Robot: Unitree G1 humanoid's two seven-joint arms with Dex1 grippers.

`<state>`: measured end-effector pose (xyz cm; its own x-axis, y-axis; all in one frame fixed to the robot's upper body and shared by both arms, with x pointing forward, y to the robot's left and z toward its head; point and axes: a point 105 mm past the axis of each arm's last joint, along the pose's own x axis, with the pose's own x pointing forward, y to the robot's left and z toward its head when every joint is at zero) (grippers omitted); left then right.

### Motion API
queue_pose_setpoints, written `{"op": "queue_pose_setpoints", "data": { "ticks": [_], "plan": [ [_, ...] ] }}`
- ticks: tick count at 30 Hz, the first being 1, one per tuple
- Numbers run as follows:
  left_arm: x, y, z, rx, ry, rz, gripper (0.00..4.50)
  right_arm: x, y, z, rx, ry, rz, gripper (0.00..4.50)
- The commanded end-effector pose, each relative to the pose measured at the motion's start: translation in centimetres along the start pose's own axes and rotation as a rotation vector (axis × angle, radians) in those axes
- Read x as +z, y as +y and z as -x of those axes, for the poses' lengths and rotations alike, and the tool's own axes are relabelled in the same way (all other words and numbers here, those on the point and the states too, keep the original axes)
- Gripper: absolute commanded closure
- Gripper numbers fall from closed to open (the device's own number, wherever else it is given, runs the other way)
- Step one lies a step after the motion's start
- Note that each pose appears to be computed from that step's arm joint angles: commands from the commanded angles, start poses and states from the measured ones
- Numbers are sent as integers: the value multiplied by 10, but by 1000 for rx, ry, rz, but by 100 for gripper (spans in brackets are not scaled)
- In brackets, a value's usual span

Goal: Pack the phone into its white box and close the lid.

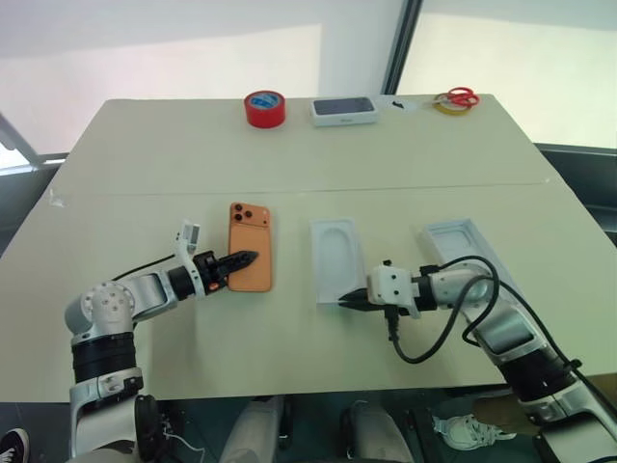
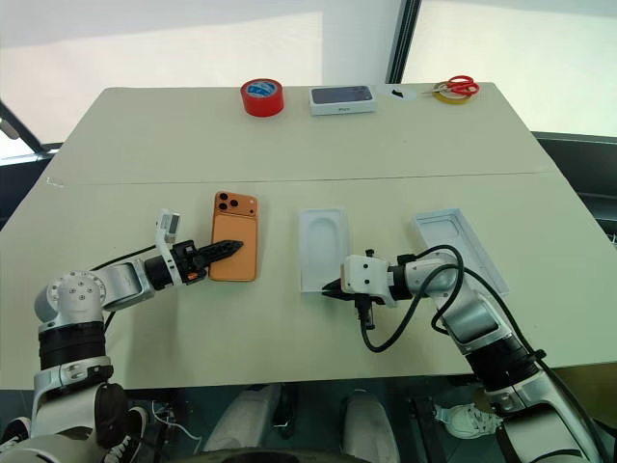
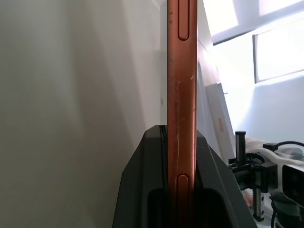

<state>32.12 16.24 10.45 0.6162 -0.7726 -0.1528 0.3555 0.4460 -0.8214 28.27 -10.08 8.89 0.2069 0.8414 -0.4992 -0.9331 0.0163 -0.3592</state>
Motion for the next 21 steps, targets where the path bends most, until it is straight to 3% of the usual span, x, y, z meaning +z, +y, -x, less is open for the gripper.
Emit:
{"op": "queue_pose_setpoints", "data": {
  "ticks": [1,8,13,16,21],
  "plan": [
    [20,-28,-1,-105,-63,-43,450,23,-7,-3,-20,-67,29,442],
    [32,-55,-13,-200,-87,-53,450,36,-12,-31,-19,-66,70,442],
    [27,-55,-19,-195,-75,-33,450,45,-18,-46,-39,-84,52,442],
    [18,-50,-23,-172,-47,-23,450,53,-17,-45,-31,-128,5,345],
    [5,-46,-25,-158,-9,-18,450,65,-27,-21,-86,-193,11,99]
  ]
}}
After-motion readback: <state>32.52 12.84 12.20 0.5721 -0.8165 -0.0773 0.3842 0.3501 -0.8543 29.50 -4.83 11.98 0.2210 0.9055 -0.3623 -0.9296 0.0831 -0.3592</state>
